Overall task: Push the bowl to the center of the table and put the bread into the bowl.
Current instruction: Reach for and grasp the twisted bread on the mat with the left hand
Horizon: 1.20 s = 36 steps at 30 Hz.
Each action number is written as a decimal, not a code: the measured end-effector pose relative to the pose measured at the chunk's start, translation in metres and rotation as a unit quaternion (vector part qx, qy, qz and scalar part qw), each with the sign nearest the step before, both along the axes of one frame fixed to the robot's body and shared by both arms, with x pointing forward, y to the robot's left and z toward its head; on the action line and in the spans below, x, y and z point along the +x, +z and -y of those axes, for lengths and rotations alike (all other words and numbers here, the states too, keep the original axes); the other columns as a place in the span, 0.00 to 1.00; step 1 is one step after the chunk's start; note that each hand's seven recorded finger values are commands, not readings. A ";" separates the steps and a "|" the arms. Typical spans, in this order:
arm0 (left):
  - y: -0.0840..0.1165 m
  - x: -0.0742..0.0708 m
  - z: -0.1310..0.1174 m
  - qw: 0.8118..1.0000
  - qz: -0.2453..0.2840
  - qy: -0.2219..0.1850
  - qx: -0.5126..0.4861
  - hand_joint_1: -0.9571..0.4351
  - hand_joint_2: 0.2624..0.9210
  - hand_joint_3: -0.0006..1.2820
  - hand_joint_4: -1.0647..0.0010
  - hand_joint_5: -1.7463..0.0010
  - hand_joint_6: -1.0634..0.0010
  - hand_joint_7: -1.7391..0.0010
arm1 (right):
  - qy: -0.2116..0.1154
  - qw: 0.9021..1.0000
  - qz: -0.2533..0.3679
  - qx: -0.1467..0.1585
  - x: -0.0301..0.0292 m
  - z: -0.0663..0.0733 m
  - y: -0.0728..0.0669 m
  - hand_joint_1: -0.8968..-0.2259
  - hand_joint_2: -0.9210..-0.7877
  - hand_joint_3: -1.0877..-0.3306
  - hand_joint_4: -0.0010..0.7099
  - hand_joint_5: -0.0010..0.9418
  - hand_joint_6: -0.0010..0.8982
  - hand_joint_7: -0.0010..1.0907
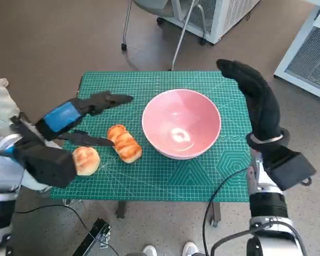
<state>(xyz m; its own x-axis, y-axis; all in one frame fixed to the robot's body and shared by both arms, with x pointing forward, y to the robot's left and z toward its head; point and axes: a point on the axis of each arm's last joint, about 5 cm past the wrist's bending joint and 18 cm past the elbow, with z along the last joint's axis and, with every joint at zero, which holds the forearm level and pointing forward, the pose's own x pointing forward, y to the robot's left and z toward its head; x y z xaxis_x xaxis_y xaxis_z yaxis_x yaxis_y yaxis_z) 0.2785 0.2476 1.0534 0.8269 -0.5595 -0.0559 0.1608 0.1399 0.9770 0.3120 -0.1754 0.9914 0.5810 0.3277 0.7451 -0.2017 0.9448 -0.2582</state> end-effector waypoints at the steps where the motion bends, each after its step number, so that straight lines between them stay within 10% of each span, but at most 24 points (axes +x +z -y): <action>1: -0.001 0.001 0.001 1.000 -0.001 0.000 0.007 0.65 0.87 0.00 0.68 1.00 0.59 0.93 | -0.001 1.000 -0.001 0.000 -0.0002 0.001 0.000 0.39 0.00 0.42 0.49 0.02 0.03 0.80; 36: -0.026 0.035 0.015 0.950 0.006 -0.038 0.309 0.60 0.82 0.00 0.59 0.99 0.45 0.97 | -0.016 1.000 -0.011 -0.001 -0.0038 0.008 -0.005 0.26 0.00 0.51 0.49 0.02 0.01 0.84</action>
